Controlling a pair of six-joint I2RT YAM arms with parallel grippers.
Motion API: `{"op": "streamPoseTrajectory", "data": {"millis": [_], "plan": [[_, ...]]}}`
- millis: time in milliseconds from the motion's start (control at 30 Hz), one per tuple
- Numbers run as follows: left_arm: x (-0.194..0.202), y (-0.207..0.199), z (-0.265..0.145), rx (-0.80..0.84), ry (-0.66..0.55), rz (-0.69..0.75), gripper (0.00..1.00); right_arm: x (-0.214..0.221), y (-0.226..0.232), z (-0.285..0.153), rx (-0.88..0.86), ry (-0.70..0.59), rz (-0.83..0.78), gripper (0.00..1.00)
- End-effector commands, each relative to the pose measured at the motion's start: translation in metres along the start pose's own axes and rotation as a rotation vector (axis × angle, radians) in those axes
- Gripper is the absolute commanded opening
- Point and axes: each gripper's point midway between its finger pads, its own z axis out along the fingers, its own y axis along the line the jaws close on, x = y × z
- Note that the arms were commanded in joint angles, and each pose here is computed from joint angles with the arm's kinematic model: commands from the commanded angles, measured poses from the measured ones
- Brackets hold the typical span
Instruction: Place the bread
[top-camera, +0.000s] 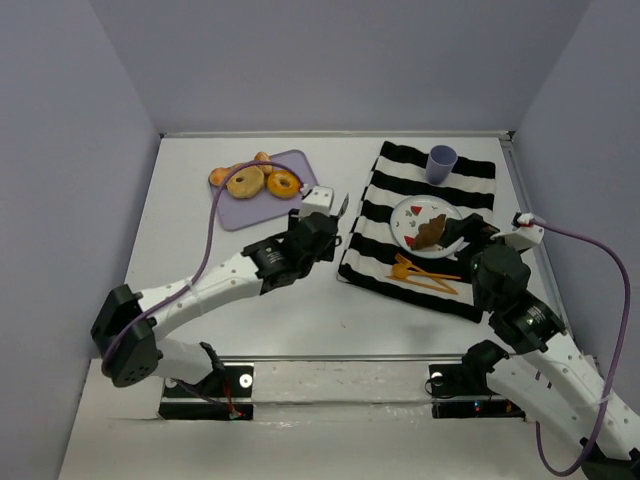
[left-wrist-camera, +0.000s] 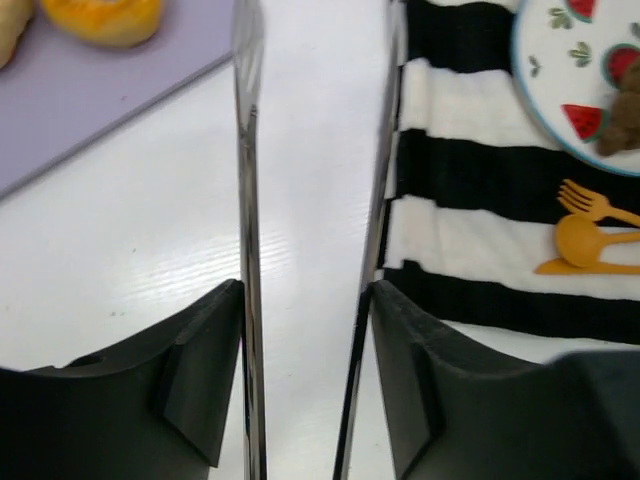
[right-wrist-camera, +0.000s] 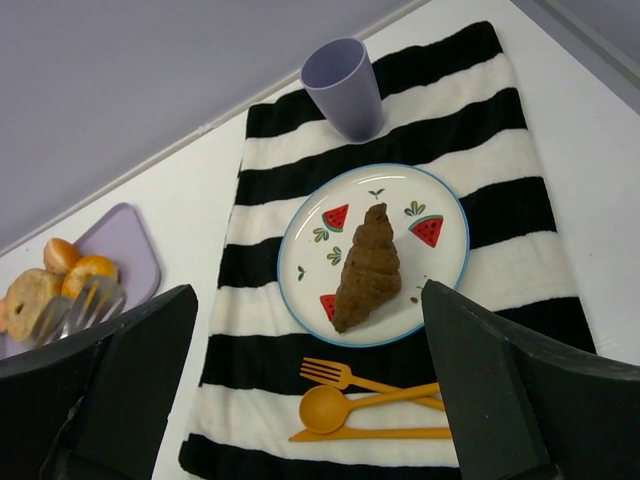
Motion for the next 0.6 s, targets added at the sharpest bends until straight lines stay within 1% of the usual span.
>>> {"op": "streamPoseTrajectory", "data": {"millis": [0, 33, 133, 167, 233, 333, 367, 433, 467, 567], "plan": [[0.051, 0.040, -0.007, -0.096, 0.020, -0.153, 0.64, -0.011, 0.006, 0.003, 0.007, -0.036, 0.041, 1.00], [0.073, 0.050, -0.007, -0.109, 0.048, -0.160, 0.66, -0.010, 0.006, 0.003, 0.008, -0.035, 0.039, 1.00], [0.093, 0.059, -0.003, -0.128, 0.068, -0.212, 0.66, -0.008, 0.008, 0.004, 0.007, -0.026, 0.036, 1.00], [0.106, 0.063, 0.000, -0.139, 0.094, -0.203, 0.66, -0.008, 0.009, 0.005, 0.008, -0.024, 0.036, 1.00], [0.114, 0.065, 0.006, -0.148, 0.106, -0.207, 0.69, -0.006, 0.008, 0.006, 0.011, -0.019, 0.028, 1.00], [0.127, 0.075, 0.015, -0.207, 0.138, -0.201, 0.70, -0.005, 0.010, 0.006, 0.006, -0.013, 0.029, 1.00], [0.128, 0.079, 0.018, -0.226, 0.139, -0.203, 0.82, -0.004, 0.011, 0.007, 0.001, -0.009, 0.026, 1.00], [0.131, 0.089, 0.026, -0.272, 0.159, -0.210, 0.99, -0.004, 0.012, 0.007, -0.004, -0.006, 0.022, 1.00], [0.132, 0.093, 0.026, -0.287, 0.166, -0.212, 0.99, -0.003, 0.013, 0.007, -0.006, -0.003, 0.019, 1.00], [0.109, 0.091, 0.024, -0.283, 0.135, -0.236, 0.99, -0.003, 0.015, 0.007, -0.016, 0.004, 0.005, 1.00]]}}
